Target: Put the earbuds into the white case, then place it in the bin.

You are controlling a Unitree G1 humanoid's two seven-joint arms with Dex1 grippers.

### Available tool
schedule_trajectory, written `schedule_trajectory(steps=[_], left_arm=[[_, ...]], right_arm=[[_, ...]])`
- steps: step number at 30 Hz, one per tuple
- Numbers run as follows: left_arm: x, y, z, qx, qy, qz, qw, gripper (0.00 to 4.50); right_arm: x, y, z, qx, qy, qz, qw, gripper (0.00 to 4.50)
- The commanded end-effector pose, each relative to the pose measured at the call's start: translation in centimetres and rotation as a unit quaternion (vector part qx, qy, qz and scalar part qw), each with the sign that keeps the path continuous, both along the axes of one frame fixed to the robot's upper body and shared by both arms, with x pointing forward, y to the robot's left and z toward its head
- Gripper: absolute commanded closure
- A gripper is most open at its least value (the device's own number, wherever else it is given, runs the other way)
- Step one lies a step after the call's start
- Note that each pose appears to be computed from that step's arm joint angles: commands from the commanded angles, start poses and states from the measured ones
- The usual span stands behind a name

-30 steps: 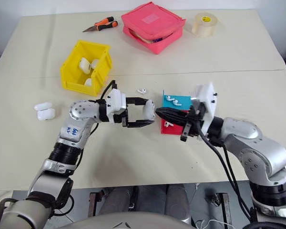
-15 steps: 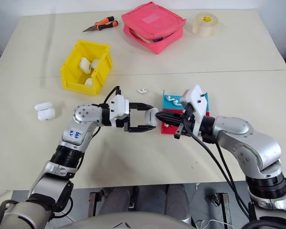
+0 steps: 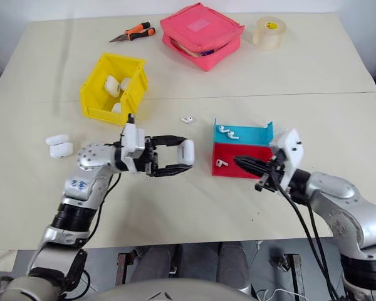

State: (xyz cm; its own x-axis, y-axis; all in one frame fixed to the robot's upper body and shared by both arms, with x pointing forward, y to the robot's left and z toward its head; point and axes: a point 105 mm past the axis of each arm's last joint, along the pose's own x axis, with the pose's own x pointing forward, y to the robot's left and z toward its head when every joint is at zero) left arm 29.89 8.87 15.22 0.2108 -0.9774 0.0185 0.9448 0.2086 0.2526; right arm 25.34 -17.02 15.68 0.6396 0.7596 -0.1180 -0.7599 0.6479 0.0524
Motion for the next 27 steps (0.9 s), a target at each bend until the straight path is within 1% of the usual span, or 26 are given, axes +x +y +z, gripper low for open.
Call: schedule_trajectory(steps=[1, 3, 5, 7, 8, 10, 11, 12, 14, 15, 17, 18, 19, 22, 23, 25, 26, 27], left_arm=[[0.1, 2.4, 1.0, 0.005, -0.019, 0.062, 0.998, 1.63], [0.4, 4.4, 1.0, 0.006, -0.014, 0.112, 0.994, 1.63], [0.8, 7.3, 1.8, -0.020, -0.013, 0.192, 0.981, 1.63], [1.0, 8.9, 2.1, -0.034, -0.010, 0.238, 0.971, 1.63], [1.2, 9.7, 2.3, -0.042, -0.009, 0.266, 0.963, 1.63], [1.8, 12.1, 2.7, -0.060, -0.013, 0.346, 0.936, 1.63], [1.9, 12.7, 2.7, -0.064, -0.011, 0.368, 0.927, 1.63], [2.2, 13.6, 2.9, -0.079, -0.005, 0.405, 0.911, 1.63], [2.4, 14.5, 3.0, -0.095, 0.004, 0.443, 0.892, 1.63], [2.7, 15.2, 3.3, -0.115, 0.010, 0.468, 0.876, 1.63], [4.0, 16.1, 4.8, -0.170, 0.031, 0.508, 0.844, 1.63], [4.4, 16.2, 5.3, -0.183, 0.039, 0.518, 0.835, 1.63], [5.2, 16.0, 5.6, -0.172, 0.045, 0.524, 0.833, 1.63], [7.7, 15.2, 7.4, -0.173, 0.062, 0.527, 0.830, 1.63], [8.6, 14.6, 8.0, -0.169, 0.060, 0.516, 0.838, 1.63], [10.3, 13.6, 8.6, -0.141, 0.054, 0.500, 0.853, 1.63], [11.0, 13.3, 8.8, -0.132, 0.052, 0.494, 0.858, 1.63], [11.8, 13.5, 8.4, -0.108, 0.061, 0.505, 0.854, 1.63]], right_arm=[[-1.7, -0.2, 3.3, 0.027, -0.107, 0.011, 0.994, 3.30], [-2.2, -0.4, 4.0, 0.034, -0.145, 0.006, 0.989, 2.59], [-2.8, -0.4, 4.2, 0.011, -0.184, 0.006, 0.983, 1.97], [-3.0, -0.4, 4.3, -0.001, -0.209, 0.001, 0.978, 1.31], [-2.9, -0.4, 4.3, 0.000, -0.217, -0.004, 0.976, 0.97], [-2.9, 0.0, 4.0, -0.018, -0.245, -0.007, 0.969, 0.28], [-2.9, 0.2, 3.9, -0.021, -0.252, -0.006, 0.968, 0.03], [-2.9, 0.5, 3.8, -0.016, -0.253, -0.003, 0.967, 0.03], [-2.8, 0.9, 3.6, -0.008, -0.252, -0.001, 0.968, 0.03], [-2.9, 1.2, 3.4, -0.012, -0.251, 0.009, 0.968, 0.03], [-3.2, 1.9, 2.7, -0.033, -0.247, 0.038, 0.968, 0.03], [-3.2, 2.1, 2.5, -0.038, -0.245, 0.047, 0.968, 0.03], [-3.1, 2.3, 2.5, -0.038, -0.245, 0.050, 0.967, 0.03], [-2.7, 2.4, 2.5, -0.034, -0.237, 0.053, 0.969, 0.03], [-2.5, 2.5, 2.5, -0.035, -0.237, 0.054, 0.970, 0.03], [-2.3, 2.7, 2.4, -0.038, -0.238, 0.059, 0.969, 0.03], [-2.2, 2.9, 2.5, -0.039, -0.239, 0.060, 0.968, 0.03], [-2.1, 3.0, 2.7, -0.036, -0.240, 0.062, 0.968, 0.03]])
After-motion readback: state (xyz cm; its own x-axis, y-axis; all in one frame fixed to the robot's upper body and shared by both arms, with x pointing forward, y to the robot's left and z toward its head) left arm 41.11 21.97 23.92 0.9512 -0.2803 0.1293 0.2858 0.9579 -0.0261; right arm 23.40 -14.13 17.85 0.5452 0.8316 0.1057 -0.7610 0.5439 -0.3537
